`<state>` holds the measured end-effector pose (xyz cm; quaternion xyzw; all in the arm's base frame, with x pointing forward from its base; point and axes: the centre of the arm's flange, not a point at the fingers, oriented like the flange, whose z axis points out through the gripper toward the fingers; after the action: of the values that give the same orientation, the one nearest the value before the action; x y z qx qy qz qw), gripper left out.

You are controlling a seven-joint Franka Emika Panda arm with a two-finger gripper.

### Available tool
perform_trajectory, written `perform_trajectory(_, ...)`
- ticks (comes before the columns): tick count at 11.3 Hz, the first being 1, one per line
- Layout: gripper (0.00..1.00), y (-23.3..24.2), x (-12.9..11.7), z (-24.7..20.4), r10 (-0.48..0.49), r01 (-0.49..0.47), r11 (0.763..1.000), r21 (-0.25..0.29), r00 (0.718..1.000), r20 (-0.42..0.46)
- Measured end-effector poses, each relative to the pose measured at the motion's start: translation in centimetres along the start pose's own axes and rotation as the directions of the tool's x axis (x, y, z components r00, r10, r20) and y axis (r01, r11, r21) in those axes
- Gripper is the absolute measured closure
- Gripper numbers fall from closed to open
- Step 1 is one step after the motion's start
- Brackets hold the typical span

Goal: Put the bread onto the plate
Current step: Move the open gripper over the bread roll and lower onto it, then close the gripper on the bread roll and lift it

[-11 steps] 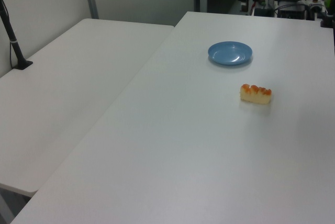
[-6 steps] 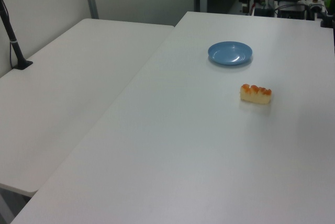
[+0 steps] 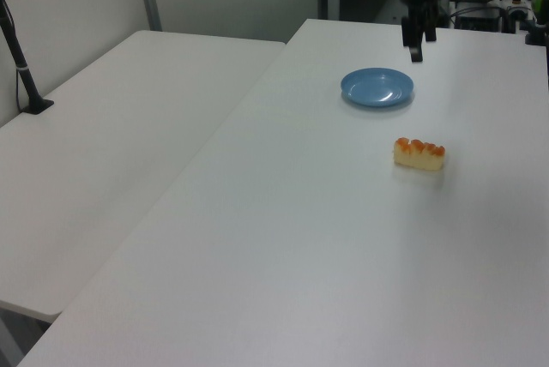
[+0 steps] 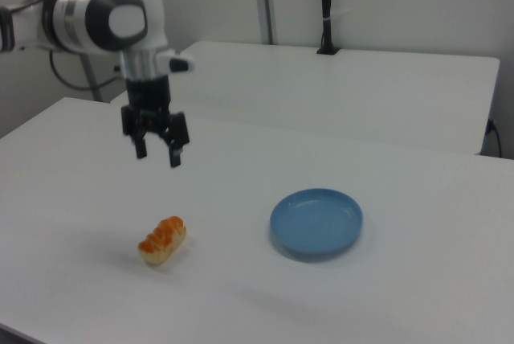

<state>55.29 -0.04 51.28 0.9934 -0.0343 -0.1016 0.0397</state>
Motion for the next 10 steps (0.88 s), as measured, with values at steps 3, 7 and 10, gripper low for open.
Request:
perform_trajectory(3,0.00,-4.5,-0.1,7.6,-0.043,0.043,0.999,-0.016,0.999,0.019)
perform_trajectory(7,0.02,-6.6,1.1,14.4,-0.036,0.037,0.999,-0.028,0.999,0.022)
perform_trajectory(10,0.06,-7.1,2.1,18.3,-0.051,0.052,0.997,-0.049,0.998,0.027)
